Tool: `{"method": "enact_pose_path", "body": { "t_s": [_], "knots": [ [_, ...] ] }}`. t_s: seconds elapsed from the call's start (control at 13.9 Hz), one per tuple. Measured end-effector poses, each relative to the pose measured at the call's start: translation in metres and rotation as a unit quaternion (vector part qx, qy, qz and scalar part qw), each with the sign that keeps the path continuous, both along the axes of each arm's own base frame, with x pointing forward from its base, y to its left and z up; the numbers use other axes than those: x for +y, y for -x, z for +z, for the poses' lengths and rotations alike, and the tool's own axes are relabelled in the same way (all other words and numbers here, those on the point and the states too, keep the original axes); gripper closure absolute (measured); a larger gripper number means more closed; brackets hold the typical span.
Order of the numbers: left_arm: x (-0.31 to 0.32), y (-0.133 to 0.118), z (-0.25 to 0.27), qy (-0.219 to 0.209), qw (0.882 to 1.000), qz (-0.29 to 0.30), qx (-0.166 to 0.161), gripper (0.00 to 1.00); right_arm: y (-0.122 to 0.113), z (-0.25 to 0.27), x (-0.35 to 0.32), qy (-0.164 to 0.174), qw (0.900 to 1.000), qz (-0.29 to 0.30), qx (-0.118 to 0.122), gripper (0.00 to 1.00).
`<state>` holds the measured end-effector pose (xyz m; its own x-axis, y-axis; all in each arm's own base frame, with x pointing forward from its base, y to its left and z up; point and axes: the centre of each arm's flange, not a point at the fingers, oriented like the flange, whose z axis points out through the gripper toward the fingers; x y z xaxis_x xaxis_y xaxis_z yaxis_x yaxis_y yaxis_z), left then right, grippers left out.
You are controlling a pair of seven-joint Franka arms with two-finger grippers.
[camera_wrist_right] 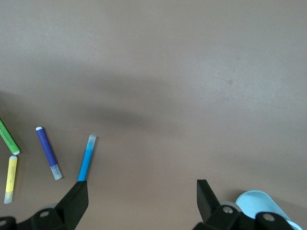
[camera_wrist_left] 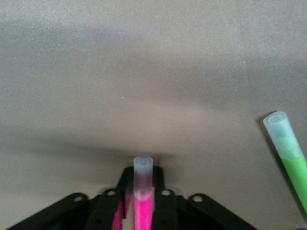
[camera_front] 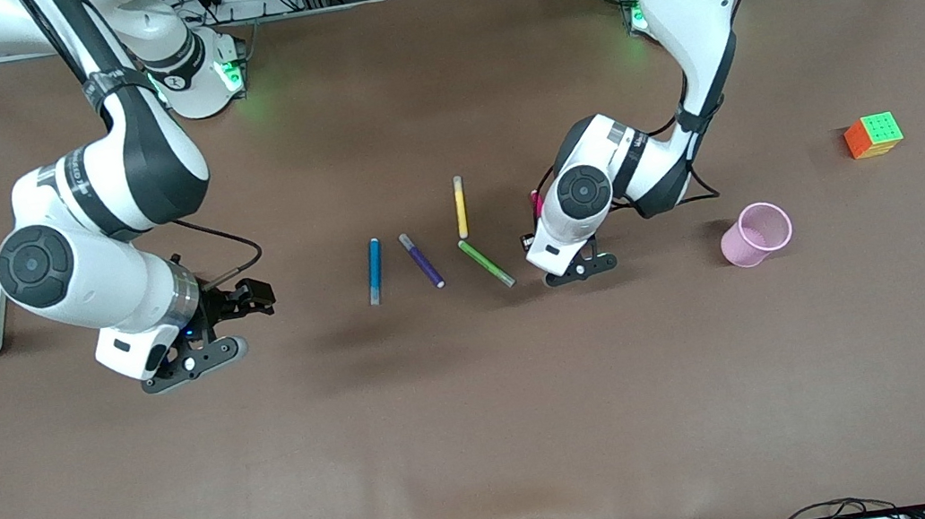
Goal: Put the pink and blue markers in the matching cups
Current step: 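Close the left gripper on the pink marker, then lift the pink marker with the left gripper while the right gripper grasps the blue marker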
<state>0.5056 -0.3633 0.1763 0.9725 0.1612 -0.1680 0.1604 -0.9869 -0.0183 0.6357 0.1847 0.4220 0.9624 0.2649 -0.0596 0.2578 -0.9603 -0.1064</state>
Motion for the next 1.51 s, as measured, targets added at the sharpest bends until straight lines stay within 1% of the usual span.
{"method": "enact_pose_path", "body": {
  "t_s": [0.07,0.29,0.5,0.65,0.86,1.15,1.36,1.51],
  "knots": [
    [0.001,-0.001,0.000,0.000,1.000,0.001,-0.001,0.83,0.000,-0.003,0.001,-0.001,1.000,0.000,0.002,0.00],
    [0.005,-0.006,0.003,0.001,1.000,0.006,-0.004,0.83,-0.001,-0.008,0.004,-0.003,1.000,0.001,0.003,0.00],
    [0.010,-0.017,0.021,0.007,1.000,0.014,-0.020,0.83,0.000,-0.008,0.006,-0.003,1.000,0.002,0.003,0.00],
    [0.022,-0.030,0.043,0.010,0.999,0.024,-0.037,0.83,0.000,-0.008,0.008,-0.003,1.000,0.003,0.003,0.00],
    [0.051,-0.050,0.077,-0.017,0.997,0.008,-0.075,0.83,0.000,-0.011,0.010,-0.003,1.000,0.004,0.005,0.00],
    [0.092,-0.074,0.117,-0.042,0.992,0.009,-0.118,0.83,0.001,-0.017,0.020,-0.003,1.000,-0.001,0.004,0.00],
    [0.114,-0.083,0.141,-0.049,0.989,0.013,-0.139,0.83,0.001,-0.034,0.042,-0.002,1.000,-0.021,-0.003,0.00],
    [0.128,-0.088,0.156,-0.052,0.987,0.013,-0.149,0.83,0.005,-0.060,0.076,0.008,0.999,-0.042,-0.006,0.00]
  ]
}}
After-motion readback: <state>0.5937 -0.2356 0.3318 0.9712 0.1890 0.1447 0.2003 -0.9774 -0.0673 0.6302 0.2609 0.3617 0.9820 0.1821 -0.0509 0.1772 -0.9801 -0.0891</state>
